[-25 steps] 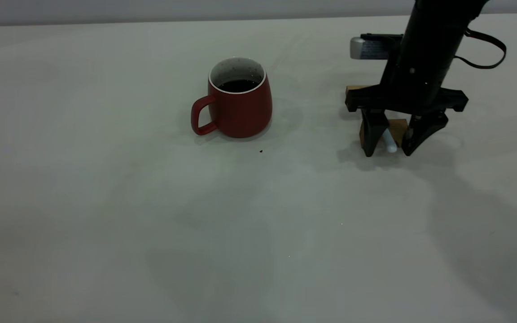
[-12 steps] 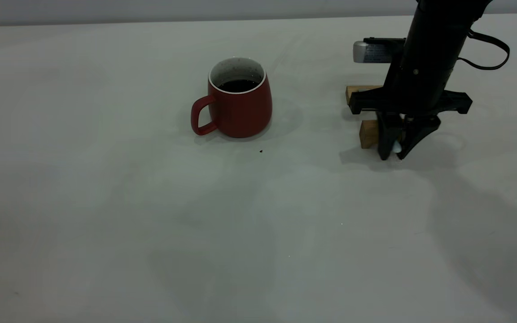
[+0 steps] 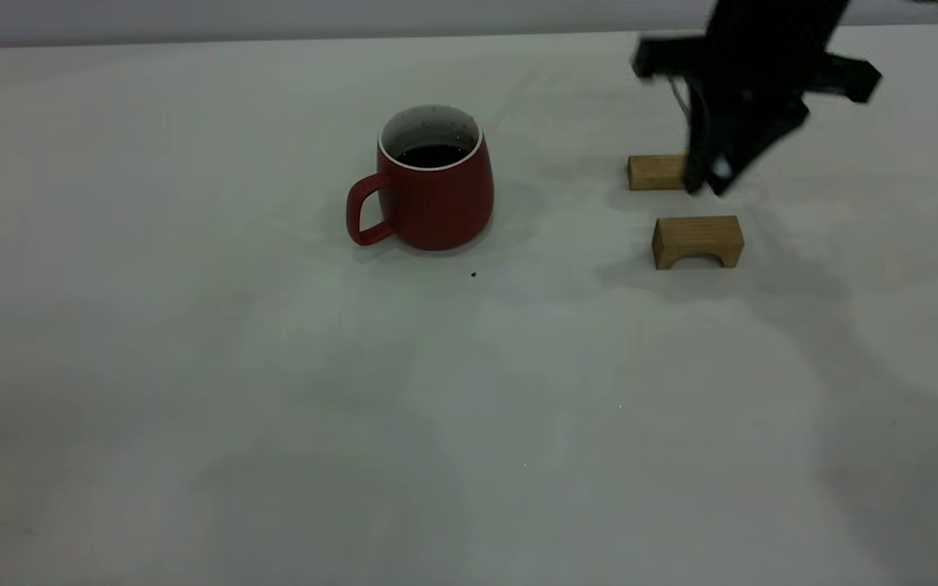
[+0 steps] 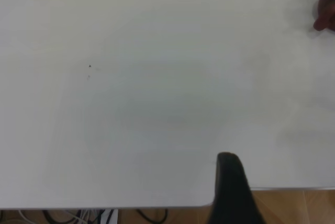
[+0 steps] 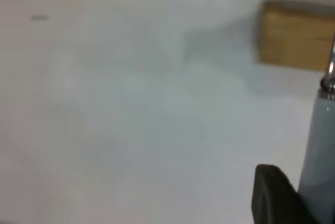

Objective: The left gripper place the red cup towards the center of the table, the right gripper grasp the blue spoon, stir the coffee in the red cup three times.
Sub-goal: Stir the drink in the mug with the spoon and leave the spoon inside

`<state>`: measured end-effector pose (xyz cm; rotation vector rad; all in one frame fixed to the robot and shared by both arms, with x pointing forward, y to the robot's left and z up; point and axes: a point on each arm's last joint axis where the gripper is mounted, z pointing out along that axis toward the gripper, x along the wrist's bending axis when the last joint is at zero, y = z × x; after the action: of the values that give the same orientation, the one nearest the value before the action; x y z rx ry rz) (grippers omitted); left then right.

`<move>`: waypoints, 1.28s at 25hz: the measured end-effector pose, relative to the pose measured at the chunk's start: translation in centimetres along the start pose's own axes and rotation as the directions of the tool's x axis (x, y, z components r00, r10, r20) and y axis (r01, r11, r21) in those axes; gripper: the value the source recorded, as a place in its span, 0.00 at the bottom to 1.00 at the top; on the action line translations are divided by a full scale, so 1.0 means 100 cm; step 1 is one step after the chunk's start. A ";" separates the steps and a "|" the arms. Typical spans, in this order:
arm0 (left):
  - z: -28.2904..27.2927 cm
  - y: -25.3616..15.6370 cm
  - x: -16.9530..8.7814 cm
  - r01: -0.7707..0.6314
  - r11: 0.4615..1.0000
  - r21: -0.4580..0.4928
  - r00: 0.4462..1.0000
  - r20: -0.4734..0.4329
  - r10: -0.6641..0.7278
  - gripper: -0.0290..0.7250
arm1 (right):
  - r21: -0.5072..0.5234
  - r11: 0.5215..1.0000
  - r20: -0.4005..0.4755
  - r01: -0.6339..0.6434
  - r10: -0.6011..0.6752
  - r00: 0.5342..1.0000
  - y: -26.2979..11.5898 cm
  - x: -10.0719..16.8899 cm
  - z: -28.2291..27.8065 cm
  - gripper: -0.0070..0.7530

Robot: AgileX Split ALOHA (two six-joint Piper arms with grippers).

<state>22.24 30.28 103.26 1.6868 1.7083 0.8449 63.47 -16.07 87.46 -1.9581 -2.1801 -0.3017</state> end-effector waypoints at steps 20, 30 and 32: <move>0.000 0.000 0.000 0.000 1.000 0.000 1.000 0.000 0.000 0.77 | 0.151 0.952 -0.785 -0.268 0.280 0.553 0.008 0.089 -0.037 0.18; 0.000 0.000 0.000 0.000 1.000 0.000 1.000 0.000 0.000 0.77 | 0.621 0.614 -0.659 -0.487 0.746 0.101 0.020 0.096 -0.053 0.18; 0.000 0.000 0.000 0.000 1.000 0.000 1.000 0.000 0.000 0.77 | 0.702 0.511 -0.572 -0.495 0.820 0.036 0.020 0.096 -0.054 0.18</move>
<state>22.24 30.28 103.26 1.6868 1.7083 0.8449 64.50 -8.17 95.32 -1.7199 -0.4021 -0.5761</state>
